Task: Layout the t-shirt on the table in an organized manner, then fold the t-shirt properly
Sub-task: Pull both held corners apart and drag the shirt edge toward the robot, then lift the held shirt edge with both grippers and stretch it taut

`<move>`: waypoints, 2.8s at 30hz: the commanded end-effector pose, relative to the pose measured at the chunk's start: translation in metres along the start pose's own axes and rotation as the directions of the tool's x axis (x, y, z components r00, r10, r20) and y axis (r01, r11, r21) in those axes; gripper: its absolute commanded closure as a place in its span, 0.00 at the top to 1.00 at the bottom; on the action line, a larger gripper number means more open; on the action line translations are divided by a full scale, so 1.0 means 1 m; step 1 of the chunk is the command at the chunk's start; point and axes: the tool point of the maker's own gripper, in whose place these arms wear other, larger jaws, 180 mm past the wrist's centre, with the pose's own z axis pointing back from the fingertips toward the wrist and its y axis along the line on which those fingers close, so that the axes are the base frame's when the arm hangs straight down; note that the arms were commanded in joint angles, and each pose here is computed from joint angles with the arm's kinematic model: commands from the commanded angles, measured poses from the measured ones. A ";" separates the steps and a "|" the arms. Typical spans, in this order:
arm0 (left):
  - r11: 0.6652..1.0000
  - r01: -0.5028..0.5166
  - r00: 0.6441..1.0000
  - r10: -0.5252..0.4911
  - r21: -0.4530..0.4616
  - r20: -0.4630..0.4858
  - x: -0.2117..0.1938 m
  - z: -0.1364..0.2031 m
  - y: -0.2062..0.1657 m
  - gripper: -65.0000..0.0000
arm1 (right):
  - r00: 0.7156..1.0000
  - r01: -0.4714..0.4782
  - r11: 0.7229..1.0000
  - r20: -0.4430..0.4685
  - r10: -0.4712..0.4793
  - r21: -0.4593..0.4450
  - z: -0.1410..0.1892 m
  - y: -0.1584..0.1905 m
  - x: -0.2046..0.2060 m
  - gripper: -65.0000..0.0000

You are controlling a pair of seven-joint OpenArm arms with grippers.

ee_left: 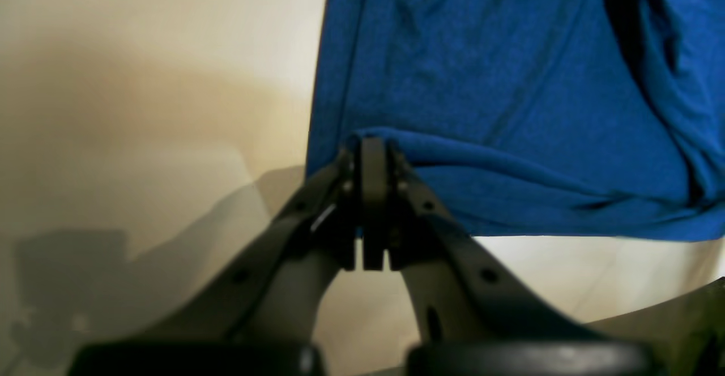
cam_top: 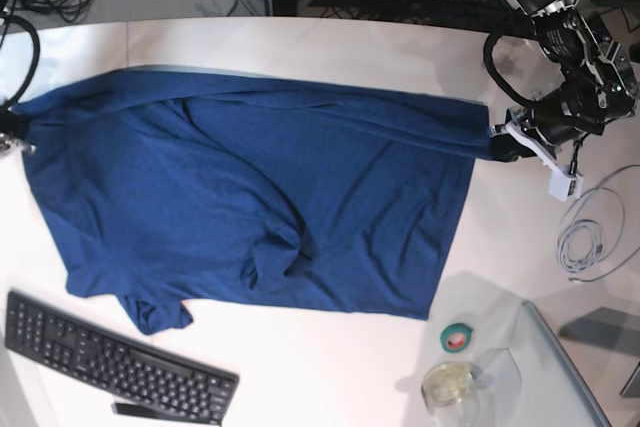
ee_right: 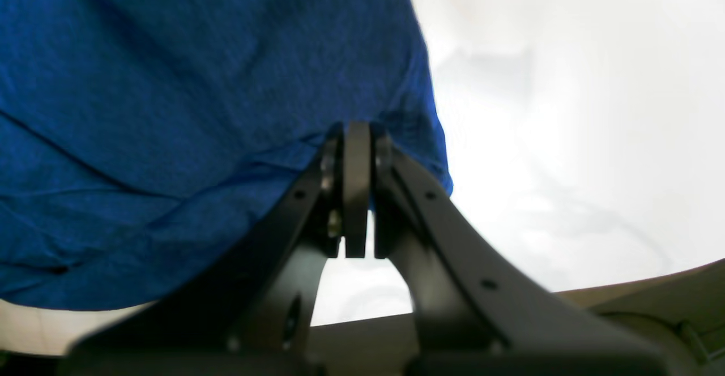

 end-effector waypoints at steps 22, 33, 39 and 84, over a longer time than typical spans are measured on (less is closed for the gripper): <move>0.996 -0.085 0.992 0.086 -0.013 0.092 0.029 -0.002 0.018 0.00 | 0.992 0.074 0.997 0.109 -0.070 -0.028 0.018 -0.029 0.033 0.00; 0.996 -0.091 0.986 0.093 -0.017 0.138 0.036 -0.003 0.017 0.00 | 0.990 0.075 0.997 0.118 -0.072 -0.025 0.017 -0.028 0.034 0.00; 0.997 -0.078 0.989 0.081 -0.027 0.126 0.037 -0.007 0.011 0.00 | 0.989 0.082 0.996 0.124 -0.079 -0.024 0.018 -0.028 0.035 0.00; 0.973 -0.231 0.962 0.224 0.026 0.158 -0.096 0.012 0.024 0.69 | 0.937 -0.142 0.984 0.336 0.097 0.111 0.044 0.053 -0.050 0.54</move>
